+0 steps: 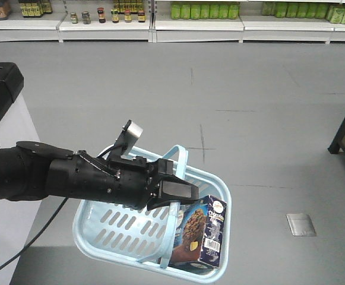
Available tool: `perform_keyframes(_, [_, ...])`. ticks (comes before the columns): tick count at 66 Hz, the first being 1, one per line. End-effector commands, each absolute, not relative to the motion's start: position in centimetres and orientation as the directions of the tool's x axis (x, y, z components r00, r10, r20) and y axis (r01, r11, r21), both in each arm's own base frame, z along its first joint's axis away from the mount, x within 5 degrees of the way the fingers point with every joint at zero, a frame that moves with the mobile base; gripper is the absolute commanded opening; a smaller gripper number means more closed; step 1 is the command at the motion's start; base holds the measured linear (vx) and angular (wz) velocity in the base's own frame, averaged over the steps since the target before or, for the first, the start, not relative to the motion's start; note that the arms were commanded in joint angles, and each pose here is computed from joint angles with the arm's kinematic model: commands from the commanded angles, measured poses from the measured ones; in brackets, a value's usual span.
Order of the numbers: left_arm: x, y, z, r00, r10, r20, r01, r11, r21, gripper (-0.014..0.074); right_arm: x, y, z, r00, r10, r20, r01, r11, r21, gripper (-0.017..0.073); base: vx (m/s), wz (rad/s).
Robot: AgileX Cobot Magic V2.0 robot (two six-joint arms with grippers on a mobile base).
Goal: Left arm holds basket, right arm returns cookies
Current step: 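Drive toward the drink shelves holding the basket in the left gripper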
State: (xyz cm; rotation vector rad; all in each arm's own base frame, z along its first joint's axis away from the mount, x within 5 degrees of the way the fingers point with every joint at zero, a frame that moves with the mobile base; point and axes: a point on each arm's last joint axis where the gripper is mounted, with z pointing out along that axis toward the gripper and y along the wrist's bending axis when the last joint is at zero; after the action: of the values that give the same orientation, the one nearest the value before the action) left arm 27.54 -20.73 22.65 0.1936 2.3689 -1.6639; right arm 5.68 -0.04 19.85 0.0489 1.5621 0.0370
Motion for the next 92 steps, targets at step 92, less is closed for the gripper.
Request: perform_keyframes(92, [27.04, -21.02, 26.1, -0.949, -0.053, -0.312, 0.294, 0.222, -0.93, -0.0003, 5.63, -0.05, 19.97, 0.074, 0.046, -0.996, 0.006, 0.999, 0.047, -0.0003, 0.43, 0.04])
